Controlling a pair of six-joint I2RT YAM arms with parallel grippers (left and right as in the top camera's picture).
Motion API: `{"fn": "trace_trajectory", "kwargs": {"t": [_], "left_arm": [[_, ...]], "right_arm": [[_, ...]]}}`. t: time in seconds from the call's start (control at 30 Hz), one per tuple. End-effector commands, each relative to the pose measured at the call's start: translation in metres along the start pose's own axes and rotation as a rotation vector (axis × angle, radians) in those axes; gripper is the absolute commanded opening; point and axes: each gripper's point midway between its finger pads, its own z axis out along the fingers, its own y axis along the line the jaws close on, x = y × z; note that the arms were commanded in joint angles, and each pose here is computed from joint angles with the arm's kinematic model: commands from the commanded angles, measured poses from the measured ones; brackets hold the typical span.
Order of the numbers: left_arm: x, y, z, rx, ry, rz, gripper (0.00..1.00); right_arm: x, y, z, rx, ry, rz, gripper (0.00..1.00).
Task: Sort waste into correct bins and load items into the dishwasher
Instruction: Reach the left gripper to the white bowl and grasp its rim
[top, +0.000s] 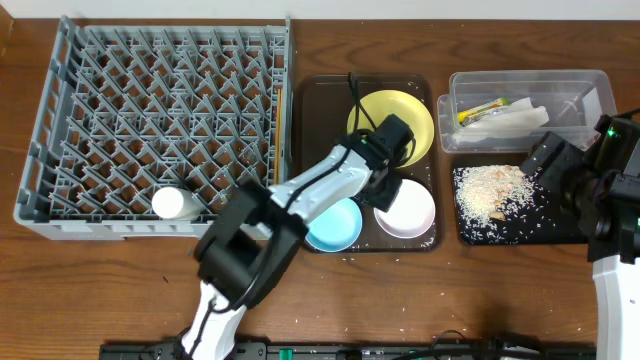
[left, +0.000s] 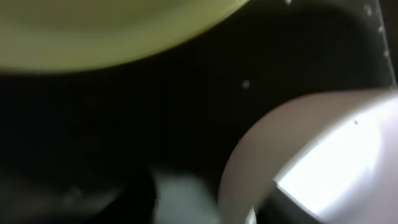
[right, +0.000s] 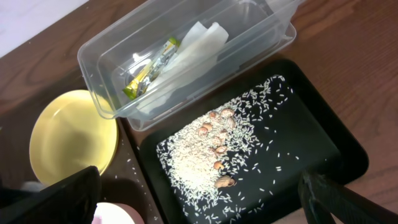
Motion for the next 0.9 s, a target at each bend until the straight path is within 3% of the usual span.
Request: {"fn": "trace_trajectory", "kwargs": {"t": [0.0,0.07,0.1,0.33,0.53,0.73,0.87], "left_arm": [[-0.002,-0.02,0.006,0.126,0.004,0.005,0.35],[-0.004,-0.021,0.005,0.128,-0.006,0.008,0.21],[-0.004,-0.02,0.005,0.127,-0.006,0.007,0.08],[-0.017,-0.015,-0.023,0.122,-0.054,-0.005,0.07],[-0.032,0.036,-0.117,-0.031,-0.202,-0.088,0.08],[0.013,0.177,-0.254,-0.592,-0.348,-0.319,0.07],[0.044,0.24,-0.301,-0.938,-0.333,-0.421,0.07]], "right_arm": [[-0.001,-0.001,0.0,0.004,-0.003,0.008,0.99],[-0.001,-0.001,0.0,0.004,-0.003,0.008,0.99],[-0.001,-0.001,0.0,0.004,-0.003,0.008,0.99],[-0.001,-0.001,0.0,0.004,-0.003,0.008,0.99],[-0.001,-0.001,0.0,0.004,-0.003,0.008,0.99],[-0.001,-0.001,0.0,0.004,-0.003,0.007,0.99],[-0.001,-0.001,0.0,0.004,-0.003,0.008,0.99]]}}
